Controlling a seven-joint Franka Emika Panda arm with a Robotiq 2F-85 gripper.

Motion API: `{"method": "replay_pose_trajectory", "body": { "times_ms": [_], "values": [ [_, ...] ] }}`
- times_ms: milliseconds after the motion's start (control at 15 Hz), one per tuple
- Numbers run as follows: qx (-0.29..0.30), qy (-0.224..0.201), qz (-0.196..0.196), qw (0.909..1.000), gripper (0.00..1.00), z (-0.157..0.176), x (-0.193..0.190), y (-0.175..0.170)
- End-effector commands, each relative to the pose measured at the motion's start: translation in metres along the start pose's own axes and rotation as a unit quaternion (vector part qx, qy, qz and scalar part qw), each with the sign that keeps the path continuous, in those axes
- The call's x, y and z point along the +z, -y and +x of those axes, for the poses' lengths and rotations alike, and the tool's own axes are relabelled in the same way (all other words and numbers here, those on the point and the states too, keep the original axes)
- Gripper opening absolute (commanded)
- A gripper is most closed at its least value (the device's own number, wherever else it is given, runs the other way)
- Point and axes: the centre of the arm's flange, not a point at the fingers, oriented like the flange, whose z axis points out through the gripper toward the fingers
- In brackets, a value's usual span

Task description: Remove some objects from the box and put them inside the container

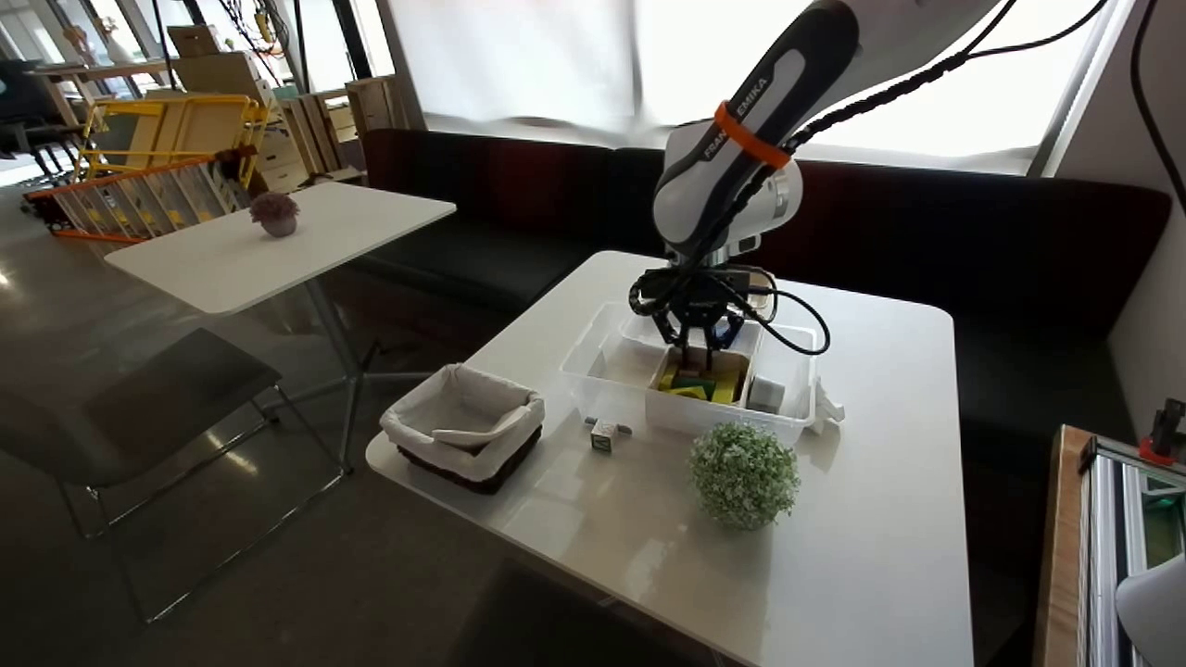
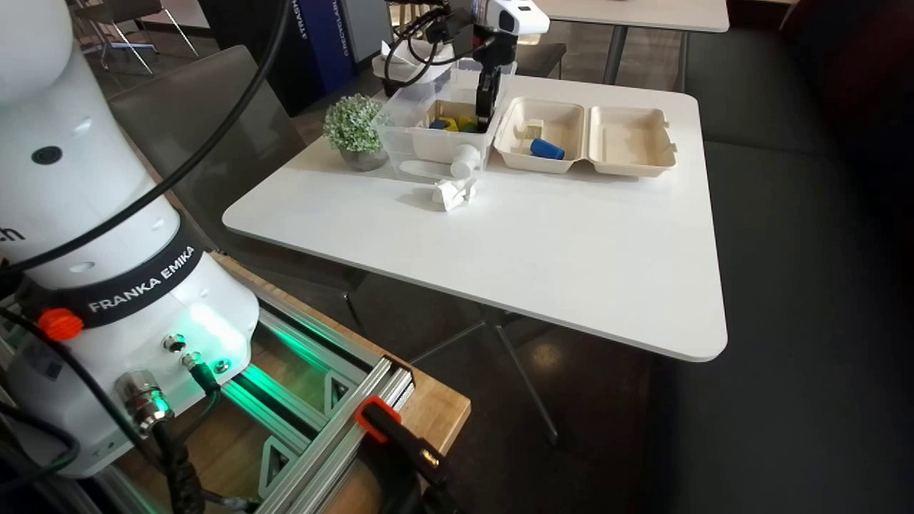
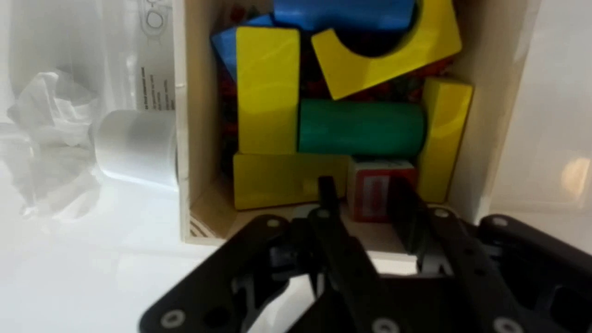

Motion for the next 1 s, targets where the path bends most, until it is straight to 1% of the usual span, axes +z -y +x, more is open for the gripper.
{"method": "replay_pose_trajectory", "body": {
  "times_ms": [0, 67, 200, 333, 467, 667, 733, 800, 933],
  "values": [
    [-0.007, -0.003, -0.006, 0.9999, 0.69, -0.01, 0.005, -0.01],
    [-0.007, -0.002, -0.005, 1.0, 0.74, -0.01, 0.006, -0.011],
    [-0.006, -0.004, 0.001, 1.0, 0.79, -0.01, 0.008, -0.011],
    [-0.006, -0.004, 0.009, 0.9999, 0.8, -0.011, 0.009, -0.012],
    [-0.005, -0.003, 0.011, 0.9999, 0.74, -0.01, 0.012, -0.012],
    [-0.006, 0.0, 0.007, 1.0, 0.69, -0.011, 0.017, -0.01],
    [-0.007, 0.002, 0.006, 1.0, 0.61, -0.011, 0.018, -0.01],
    [-0.007, 0.005, 0.001, 1.0, 0.62, -0.011, 0.017, -0.011],
    [-0.009, 0.001, -0.006, 0.9999, 0.55, -0.01, 0.014, -0.011]
  ]
}}
